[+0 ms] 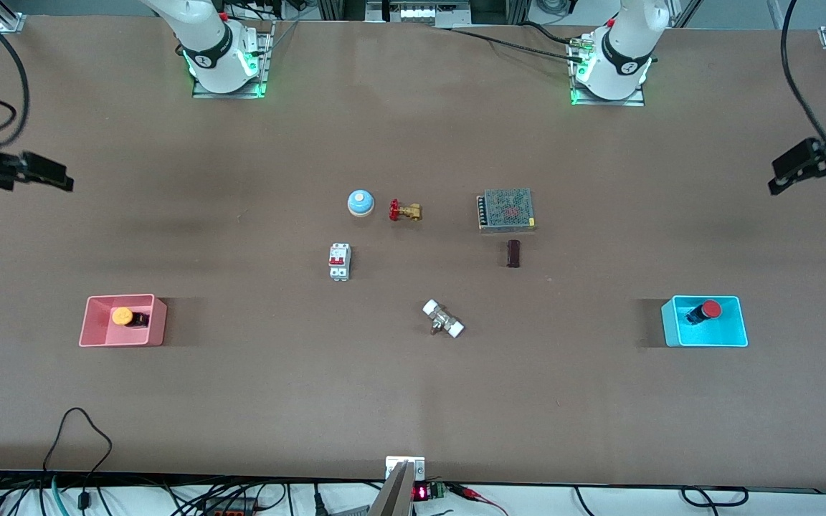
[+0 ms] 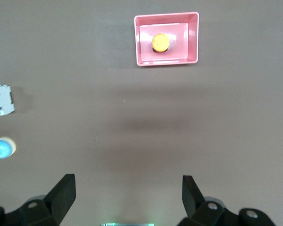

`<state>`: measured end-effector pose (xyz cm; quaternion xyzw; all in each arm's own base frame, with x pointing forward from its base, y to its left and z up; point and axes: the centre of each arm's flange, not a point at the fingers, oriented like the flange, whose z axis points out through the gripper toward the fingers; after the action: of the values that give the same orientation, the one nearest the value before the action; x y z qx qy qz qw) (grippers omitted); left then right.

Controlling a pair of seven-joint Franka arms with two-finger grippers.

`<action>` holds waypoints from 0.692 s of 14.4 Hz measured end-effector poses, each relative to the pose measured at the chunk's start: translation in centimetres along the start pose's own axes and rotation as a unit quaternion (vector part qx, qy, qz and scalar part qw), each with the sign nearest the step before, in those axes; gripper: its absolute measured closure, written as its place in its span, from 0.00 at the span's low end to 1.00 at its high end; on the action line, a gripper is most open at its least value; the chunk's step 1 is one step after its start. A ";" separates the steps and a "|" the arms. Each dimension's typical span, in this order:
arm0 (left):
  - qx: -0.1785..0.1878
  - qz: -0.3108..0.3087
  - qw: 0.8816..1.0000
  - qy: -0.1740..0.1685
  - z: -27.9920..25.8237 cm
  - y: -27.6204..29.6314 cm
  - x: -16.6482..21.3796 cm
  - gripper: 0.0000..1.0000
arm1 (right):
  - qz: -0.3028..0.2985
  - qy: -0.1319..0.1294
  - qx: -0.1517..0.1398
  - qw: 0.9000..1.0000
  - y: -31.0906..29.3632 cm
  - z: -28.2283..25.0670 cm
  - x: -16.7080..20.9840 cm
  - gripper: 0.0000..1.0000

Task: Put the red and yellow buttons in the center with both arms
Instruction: 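Reach the right gripper toward the pink box while the left gripper reaches the cyan box, then lower both grippers into the boxes and close on the buttons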

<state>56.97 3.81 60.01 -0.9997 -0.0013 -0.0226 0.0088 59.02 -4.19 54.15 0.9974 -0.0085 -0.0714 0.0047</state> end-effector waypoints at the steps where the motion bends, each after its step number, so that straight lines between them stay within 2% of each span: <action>1: 0.000 0.000 1.000 0.000 1.2 -0.1 0.8 0.00 | 0.002 0.002 -0.005 1.000 0.0 1.7 1.4 0.00; 5: 0.004 -0.010 1.000 -0.003 7.4 -1.4 4.0 0.00 | 0.004 0.013 -0.025 1.000 0.2 8.4 6.3 0.00; 10: 0.009 -0.016 1.000 -0.008 17.5 -5.3 7.4 0.00 | 0.000 0.022 -0.050 0.998 0.6 17.1 10.9 0.00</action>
<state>65.11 9.39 42.93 -0.9996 -0.0179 -0.0150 0.0173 67.33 -5.08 35.70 0.9972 -0.0052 -0.0502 0.0552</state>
